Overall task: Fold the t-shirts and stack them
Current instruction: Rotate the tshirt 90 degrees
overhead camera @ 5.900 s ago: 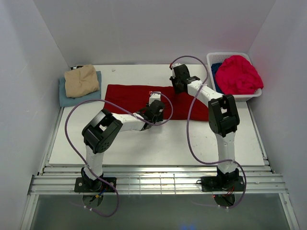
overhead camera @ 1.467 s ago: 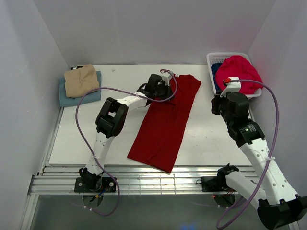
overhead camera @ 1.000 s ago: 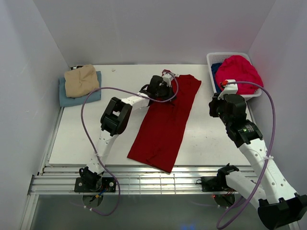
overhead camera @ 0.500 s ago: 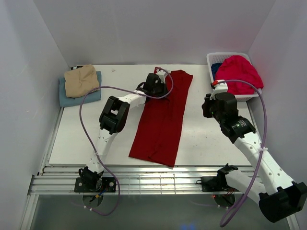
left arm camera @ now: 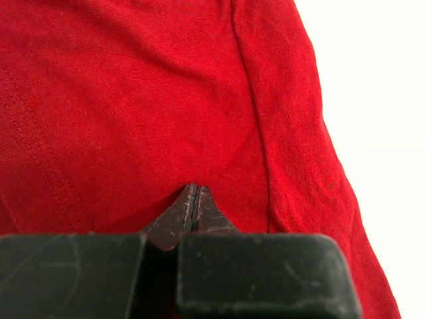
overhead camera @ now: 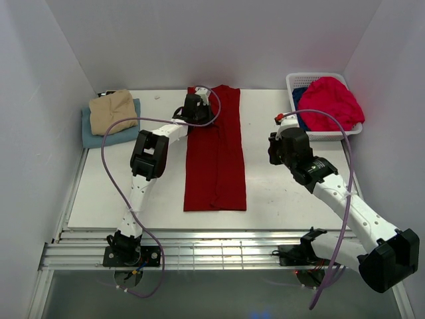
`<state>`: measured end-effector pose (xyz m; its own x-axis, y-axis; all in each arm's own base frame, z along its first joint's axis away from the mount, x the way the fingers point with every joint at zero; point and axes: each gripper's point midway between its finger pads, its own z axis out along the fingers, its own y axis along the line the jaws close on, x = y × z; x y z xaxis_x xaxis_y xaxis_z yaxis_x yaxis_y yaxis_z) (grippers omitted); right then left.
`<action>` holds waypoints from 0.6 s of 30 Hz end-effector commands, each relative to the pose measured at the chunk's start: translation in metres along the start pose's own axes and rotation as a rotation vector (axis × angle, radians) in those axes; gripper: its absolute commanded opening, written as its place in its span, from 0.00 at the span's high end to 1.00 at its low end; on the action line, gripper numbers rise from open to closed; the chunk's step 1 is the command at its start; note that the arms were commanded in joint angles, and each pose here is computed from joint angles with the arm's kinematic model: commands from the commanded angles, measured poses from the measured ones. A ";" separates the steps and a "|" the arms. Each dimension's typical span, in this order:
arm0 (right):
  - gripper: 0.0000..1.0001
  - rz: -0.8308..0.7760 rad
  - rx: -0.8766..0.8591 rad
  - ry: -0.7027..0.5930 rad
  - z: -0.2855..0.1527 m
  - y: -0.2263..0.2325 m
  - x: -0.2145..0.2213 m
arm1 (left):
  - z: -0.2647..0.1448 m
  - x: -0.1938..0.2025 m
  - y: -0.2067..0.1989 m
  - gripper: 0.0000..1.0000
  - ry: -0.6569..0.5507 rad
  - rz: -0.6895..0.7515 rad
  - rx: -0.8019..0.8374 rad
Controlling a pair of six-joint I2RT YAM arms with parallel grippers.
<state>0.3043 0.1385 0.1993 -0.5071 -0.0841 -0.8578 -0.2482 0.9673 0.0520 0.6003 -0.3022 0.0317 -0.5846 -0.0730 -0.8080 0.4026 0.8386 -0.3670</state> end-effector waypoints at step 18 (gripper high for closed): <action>0.53 0.059 -0.212 0.139 0.027 0.075 0.091 | -0.190 -0.140 -0.090 0.02 -0.364 0.066 -0.179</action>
<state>0.2691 0.1871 0.1116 -0.6275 -0.1445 -0.7651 -0.3600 0.9251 0.1205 0.5528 -0.2972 0.1866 -0.3880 -0.1136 -0.9146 0.3958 0.8756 -0.2767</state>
